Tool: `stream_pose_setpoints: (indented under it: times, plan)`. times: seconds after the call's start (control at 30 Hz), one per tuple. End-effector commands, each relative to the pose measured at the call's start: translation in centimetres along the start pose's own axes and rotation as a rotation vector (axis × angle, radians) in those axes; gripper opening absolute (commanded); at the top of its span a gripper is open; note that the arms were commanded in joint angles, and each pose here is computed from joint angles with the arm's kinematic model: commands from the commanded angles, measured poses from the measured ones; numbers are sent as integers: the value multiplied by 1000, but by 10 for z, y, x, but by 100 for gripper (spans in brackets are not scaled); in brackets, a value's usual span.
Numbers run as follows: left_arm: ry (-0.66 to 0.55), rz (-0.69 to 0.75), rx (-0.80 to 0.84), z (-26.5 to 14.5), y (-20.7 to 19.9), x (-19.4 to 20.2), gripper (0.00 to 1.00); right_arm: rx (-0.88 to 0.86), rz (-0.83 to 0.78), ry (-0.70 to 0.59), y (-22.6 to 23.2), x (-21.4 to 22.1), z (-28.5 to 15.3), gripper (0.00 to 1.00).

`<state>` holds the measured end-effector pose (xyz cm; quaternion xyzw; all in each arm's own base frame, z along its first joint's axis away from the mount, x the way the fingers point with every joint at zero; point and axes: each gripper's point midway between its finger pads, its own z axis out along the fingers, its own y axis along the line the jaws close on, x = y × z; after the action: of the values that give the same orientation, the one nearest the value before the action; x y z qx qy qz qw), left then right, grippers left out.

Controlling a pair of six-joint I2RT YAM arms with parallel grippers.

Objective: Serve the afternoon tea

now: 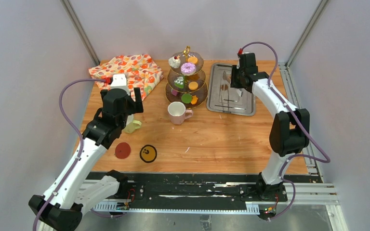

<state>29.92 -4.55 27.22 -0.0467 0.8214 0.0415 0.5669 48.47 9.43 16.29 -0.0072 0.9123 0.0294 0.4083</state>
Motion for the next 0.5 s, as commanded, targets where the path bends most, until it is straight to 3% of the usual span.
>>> stream_pose_setpoints:
  times: [0.0,0.47]
  plan:
    - [-25,-21,-2,-6,4,-3,95,-49,29,-32,8,-5,-14,13]
    - [-46,-40,-4,-17,10,-7,95,-219,-74,12,80,29,-47,13]
